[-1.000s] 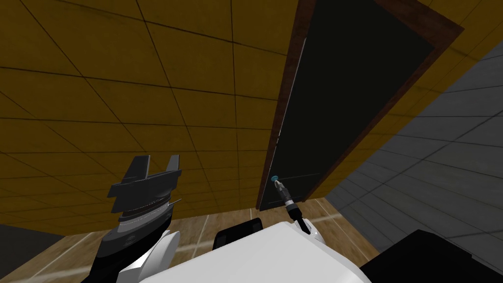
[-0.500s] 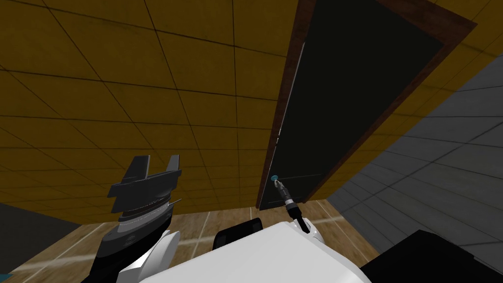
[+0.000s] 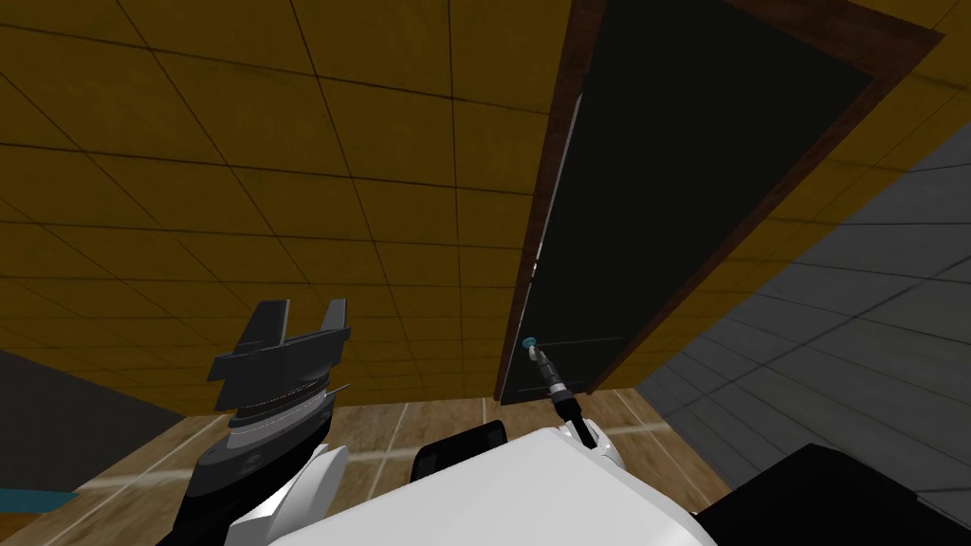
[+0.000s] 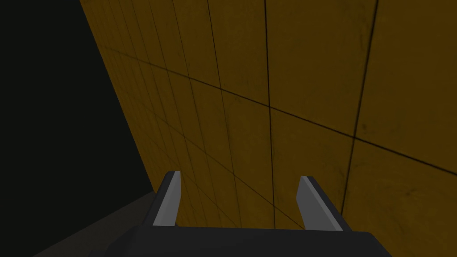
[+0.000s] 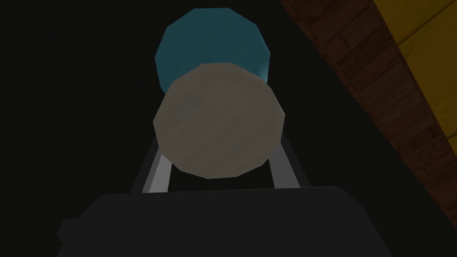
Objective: Pull the door open
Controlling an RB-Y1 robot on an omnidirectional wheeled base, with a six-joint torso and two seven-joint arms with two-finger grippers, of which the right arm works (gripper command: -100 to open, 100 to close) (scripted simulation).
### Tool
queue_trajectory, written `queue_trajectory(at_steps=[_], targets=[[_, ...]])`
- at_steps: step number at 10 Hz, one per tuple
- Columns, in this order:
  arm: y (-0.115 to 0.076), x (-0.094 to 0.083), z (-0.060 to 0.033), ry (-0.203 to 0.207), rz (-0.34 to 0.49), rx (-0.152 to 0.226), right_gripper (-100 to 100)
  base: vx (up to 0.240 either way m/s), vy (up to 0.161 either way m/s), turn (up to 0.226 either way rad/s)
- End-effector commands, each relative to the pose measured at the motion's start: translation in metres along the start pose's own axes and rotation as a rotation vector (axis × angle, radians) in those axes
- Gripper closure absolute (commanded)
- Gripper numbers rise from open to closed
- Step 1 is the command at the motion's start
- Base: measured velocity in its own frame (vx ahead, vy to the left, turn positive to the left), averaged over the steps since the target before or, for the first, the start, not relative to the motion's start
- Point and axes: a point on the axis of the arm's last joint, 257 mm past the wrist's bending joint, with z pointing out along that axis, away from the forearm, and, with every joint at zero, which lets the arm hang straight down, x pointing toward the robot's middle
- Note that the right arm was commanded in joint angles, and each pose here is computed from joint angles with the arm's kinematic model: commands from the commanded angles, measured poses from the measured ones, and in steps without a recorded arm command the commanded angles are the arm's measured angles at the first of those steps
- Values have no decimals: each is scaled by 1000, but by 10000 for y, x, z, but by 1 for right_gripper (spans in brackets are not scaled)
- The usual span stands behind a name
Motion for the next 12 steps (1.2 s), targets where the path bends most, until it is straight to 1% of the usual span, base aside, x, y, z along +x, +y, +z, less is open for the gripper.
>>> queue_trajectory(at_steps=[1, 2, 3, 4, 6, 7, 8, 9, 10, 11, 12], targets=[[16, 55, 5, 0, 70, 3, 100, -49, -34, 96], [16, 55, 5, 0, 86, 3, 100, -39, -21, 32], [13, 48, 18, -5, 129, 6, 100, -40, -10, 33], [13, 48, 18, -5, 135, 6, 100, -30, -11, 30], [7, 35, 43, -17, 216, 11, 100, -42, -21, 88], [7, 35, 43, -17, 232, 11, 100, -38, -26, 32], [4, 28, 56, -23, 277, 13, 100, -35, -18, 48], [4, 28, 56, -23, 283, 13, 100, -22, -14, 24], [0, 22, 69, -30, 332, 15, 100, -29, -20, 44], [0, 22, 69, -30, 334, 15, 100, -27, -13, 36], [-3, 15, 82, -36, 384, 17, 100, -39, -10, 55]])
